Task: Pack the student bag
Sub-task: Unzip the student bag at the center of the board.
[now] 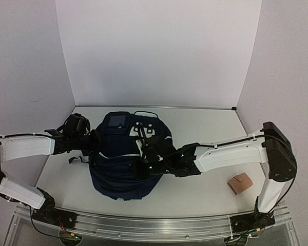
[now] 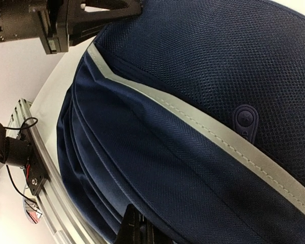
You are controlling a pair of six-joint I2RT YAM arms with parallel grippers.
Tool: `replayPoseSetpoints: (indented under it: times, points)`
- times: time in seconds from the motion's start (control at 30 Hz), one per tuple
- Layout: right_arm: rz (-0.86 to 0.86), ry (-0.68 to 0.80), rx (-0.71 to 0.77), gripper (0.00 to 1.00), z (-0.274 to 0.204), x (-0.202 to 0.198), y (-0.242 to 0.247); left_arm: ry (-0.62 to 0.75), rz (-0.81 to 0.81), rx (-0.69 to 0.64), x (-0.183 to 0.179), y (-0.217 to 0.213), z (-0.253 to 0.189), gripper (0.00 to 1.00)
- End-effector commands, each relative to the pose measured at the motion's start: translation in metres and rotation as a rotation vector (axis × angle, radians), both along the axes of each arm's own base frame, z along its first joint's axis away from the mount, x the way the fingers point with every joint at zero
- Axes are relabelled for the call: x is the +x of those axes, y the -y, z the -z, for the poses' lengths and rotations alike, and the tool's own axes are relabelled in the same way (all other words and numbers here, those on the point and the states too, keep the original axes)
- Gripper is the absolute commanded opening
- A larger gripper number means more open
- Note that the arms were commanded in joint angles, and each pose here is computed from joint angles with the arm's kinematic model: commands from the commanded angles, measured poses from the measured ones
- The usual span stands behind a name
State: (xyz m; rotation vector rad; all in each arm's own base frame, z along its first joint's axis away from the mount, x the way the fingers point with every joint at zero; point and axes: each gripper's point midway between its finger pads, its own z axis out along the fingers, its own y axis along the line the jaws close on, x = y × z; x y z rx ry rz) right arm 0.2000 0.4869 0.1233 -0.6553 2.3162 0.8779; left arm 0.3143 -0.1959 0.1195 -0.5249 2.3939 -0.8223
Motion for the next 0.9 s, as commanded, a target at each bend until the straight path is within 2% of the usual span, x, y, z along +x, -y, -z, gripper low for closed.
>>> replayPoseSetpoints:
  times: [0.0,0.2,0.3,0.57,0.7,0.87]
  points:
    - [0.156,0.058,0.087,0.0,-0.029,0.047,0.01,0.12,0.041,-0.139,0.009,0.037,-0.047,0.0]
    - [0.231,0.054,0.012,0.0,-0.015,0.095,0.074,0.125,0.074,-0.159,-0.001,0.051,-0.053,0.0]
    - [0.208,0.068,-0.045,0.0,-0.013,0.1,0.089,0.124,0.107,-0.172,-0.004,0.066,-0.052,0.0]
    - [0.061,-0.019,-0.127,0.0,-0.002,0.061,0.08,0.138,0.123,-0.201,0.006,0.092,-0.046,0.0]
    - [0.017,-0.044,-0.131,0.0,0.003,0.025,0.055,0.161,0.124,-0.203,0.01,0.104,-0.05,0.0]
    - [0.007,-0.049,-0.075,0.0,0.002,0.003,0.016,0.169,0.126,-0.211,0.01,0.112,-0.051,0.0]
